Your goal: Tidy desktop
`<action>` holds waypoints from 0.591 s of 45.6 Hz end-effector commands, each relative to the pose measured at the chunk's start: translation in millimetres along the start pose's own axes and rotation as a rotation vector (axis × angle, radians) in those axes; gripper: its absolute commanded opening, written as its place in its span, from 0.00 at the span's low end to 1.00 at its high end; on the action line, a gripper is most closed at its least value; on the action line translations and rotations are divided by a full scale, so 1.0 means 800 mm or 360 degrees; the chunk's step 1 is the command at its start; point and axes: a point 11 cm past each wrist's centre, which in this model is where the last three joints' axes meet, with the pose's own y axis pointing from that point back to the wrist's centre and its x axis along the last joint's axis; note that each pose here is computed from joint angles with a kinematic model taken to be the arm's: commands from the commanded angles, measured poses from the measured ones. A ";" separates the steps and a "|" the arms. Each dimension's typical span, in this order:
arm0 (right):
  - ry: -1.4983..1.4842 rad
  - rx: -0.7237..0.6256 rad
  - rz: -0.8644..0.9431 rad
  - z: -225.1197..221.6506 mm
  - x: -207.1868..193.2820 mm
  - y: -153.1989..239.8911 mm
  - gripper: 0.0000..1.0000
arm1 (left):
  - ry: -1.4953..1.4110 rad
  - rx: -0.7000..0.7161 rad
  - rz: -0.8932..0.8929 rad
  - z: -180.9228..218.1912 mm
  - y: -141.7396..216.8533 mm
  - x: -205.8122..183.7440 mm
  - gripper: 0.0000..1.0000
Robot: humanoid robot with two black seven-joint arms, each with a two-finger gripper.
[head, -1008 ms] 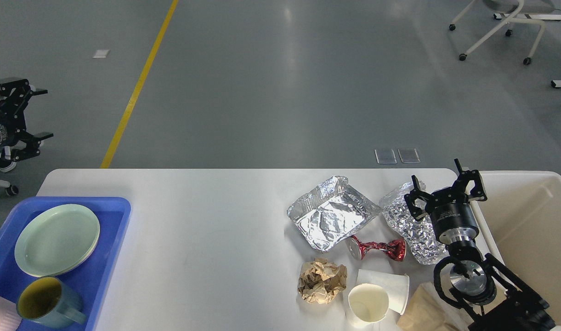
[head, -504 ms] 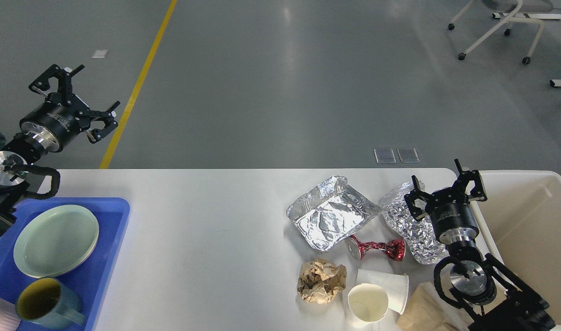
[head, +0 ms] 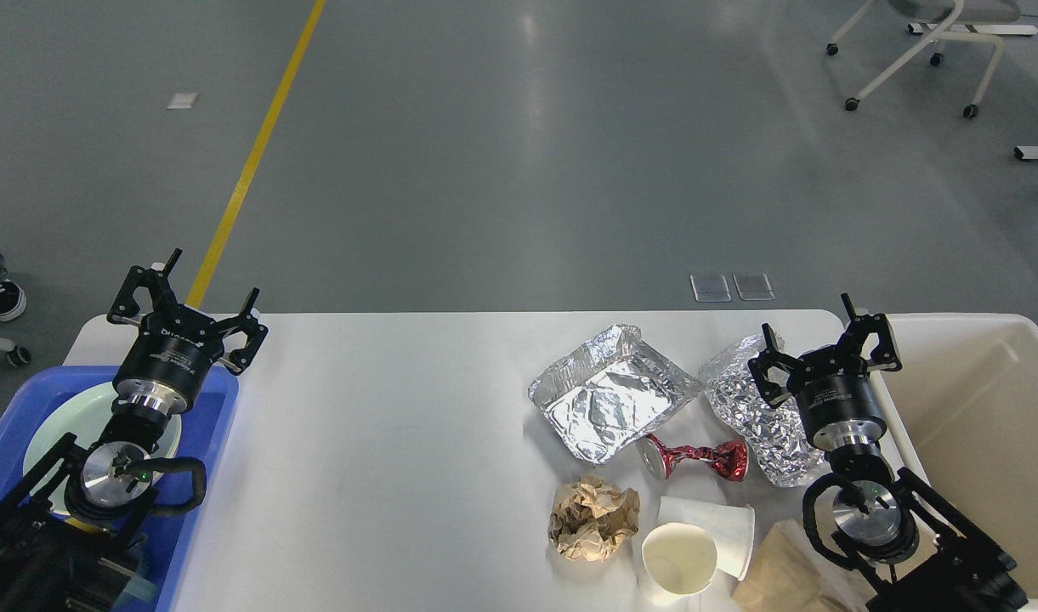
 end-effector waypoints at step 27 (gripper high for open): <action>0.0000 0.0001 0.0001 0.000 0.000 0.000 1.00 | 0.0037 -0.0072 0.0029 -0.015 0.032 0.018 0.96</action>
